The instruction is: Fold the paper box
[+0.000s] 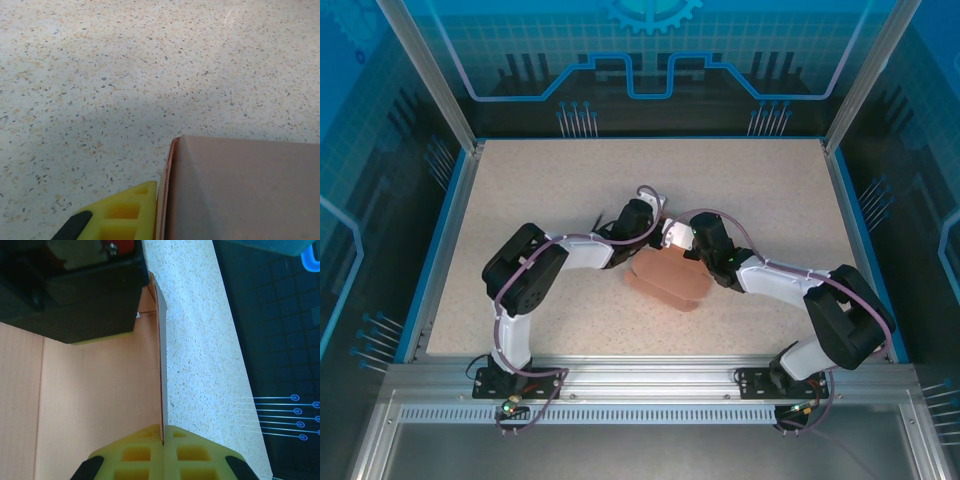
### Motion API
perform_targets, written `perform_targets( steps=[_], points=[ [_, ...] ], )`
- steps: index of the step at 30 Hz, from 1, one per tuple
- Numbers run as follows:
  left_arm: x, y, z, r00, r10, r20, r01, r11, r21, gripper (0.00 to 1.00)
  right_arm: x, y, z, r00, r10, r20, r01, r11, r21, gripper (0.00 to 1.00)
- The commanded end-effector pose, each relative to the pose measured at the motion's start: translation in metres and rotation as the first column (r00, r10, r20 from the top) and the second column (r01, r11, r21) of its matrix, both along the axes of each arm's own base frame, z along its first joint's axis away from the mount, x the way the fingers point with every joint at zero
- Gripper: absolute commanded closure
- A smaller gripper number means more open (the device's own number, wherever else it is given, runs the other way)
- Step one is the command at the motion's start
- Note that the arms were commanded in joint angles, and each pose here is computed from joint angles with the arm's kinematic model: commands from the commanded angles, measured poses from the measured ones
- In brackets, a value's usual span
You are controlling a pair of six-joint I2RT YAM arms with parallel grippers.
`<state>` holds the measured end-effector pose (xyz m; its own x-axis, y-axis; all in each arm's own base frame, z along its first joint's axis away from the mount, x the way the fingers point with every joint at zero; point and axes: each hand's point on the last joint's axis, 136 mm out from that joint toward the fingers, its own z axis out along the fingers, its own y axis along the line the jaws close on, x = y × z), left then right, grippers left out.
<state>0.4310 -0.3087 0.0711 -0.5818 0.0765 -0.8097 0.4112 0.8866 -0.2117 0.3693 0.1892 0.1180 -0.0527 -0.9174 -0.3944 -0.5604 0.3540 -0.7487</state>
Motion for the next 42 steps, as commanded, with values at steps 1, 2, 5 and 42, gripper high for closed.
perform_targets(
  steps=[1, 2, 5, 42],
  points=[
    [0.025, 0.064, -0.017, 0.966, 0.257, 0.013, -0.256, 0.955, 0.149, 0.92, -0.014, 0.007, 0.004, 0.998, 0.045, -0.033, -0.043, 0.998, 0.043, 0.96],
    [0.025, 0.063, -0.017, 0.968, 0.250, 0.012, -0.249, 0.957, 0.148, 0.92, -0.015, 0.007, 0.005, 0.998, 0.045, -0.032, -0.044, 0.998, 0.046, 0.96],
    [0.020, 0.050, -0.014, 0.984, 0.177, 0.011, -0.177, 0.979, 0.102, 0.92, -0.013, 0.005, 0.007, 0.999, 0.035, -0.026, -0.034, 0.998, 0.051, 0.96],
    [-0.023, 0.013, -0.030, 0.989, -0.139, -0.059, 0.140, 0.990, 0.017, 0.48, -0.004, -0.008, 0.016, 0.999, -0.036, -0.004, 0.036, 0.998, 0.058, 0.96]
  ],
)
